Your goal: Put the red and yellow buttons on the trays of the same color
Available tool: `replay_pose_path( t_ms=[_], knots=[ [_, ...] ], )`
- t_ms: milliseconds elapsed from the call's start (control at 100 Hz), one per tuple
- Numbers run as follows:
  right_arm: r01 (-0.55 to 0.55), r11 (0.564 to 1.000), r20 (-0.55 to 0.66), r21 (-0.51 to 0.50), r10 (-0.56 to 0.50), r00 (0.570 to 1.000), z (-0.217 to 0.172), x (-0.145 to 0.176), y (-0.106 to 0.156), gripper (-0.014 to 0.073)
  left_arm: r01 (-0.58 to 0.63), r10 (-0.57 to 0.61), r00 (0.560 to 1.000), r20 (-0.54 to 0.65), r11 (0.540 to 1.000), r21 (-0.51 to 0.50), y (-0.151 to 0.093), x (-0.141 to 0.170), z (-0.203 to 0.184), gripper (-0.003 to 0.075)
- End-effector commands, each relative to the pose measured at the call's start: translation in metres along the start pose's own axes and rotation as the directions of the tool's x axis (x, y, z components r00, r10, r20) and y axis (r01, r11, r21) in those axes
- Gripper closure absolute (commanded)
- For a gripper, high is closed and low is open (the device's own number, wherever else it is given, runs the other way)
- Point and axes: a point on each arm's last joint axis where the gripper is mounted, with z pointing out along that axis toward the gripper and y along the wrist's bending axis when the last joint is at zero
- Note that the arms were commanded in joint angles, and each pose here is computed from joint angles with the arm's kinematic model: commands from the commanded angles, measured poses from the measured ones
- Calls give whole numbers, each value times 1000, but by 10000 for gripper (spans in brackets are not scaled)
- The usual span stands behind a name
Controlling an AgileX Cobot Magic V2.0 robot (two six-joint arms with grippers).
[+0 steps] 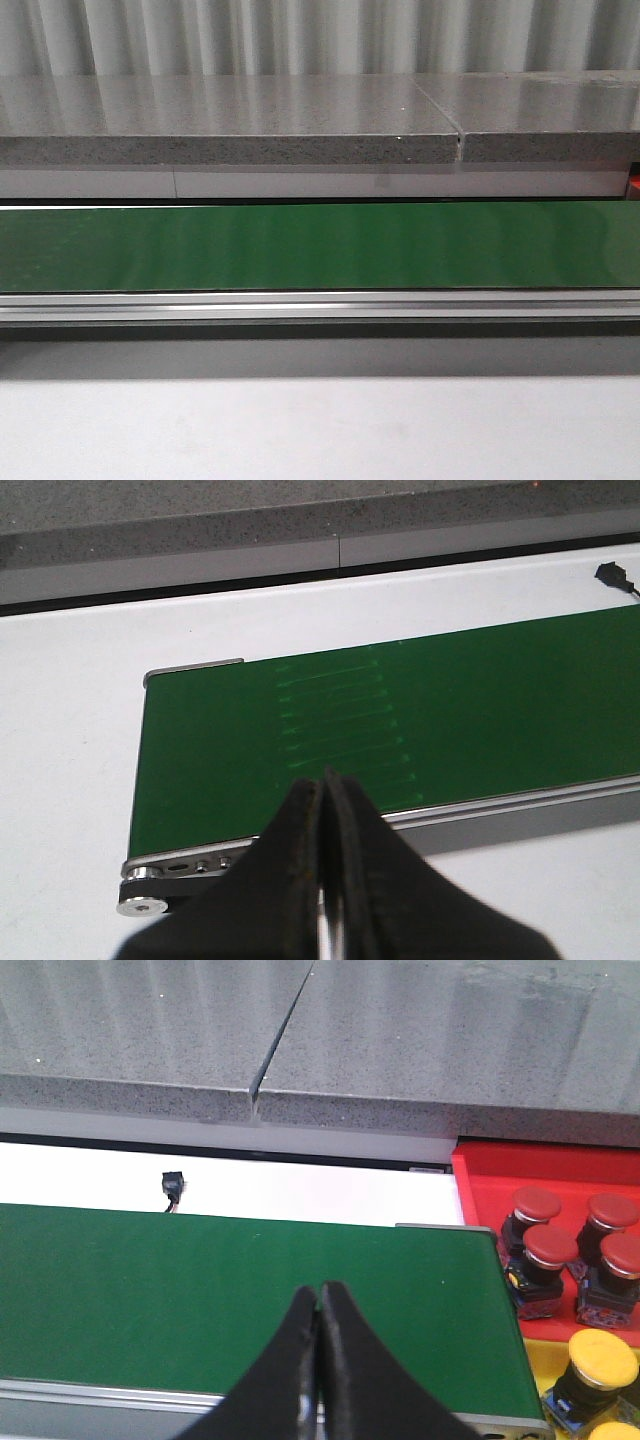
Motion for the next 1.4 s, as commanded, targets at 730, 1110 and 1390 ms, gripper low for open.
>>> replay_pose_path(
  t_ms=[730, 1110, 1390],
  knots=[
    [96, 993, 256, 71, -111, 960, -28, 51, -5, 662, 8, -8, 995, 96, 1000, 3, -1, -14, -4, 740],
    [32, 993, 349, 116, -71, 934, -18, 76, -9, 662, 8, -8, 995, 96, 1000, 3, -1, -14, -4, 740],
    [31, 993, 336, 115, -68, 939, -17, 77, -10, 662, 8, -9, 996, 93, 1000, 3, 0, -14, -3, 740]
  ],
)
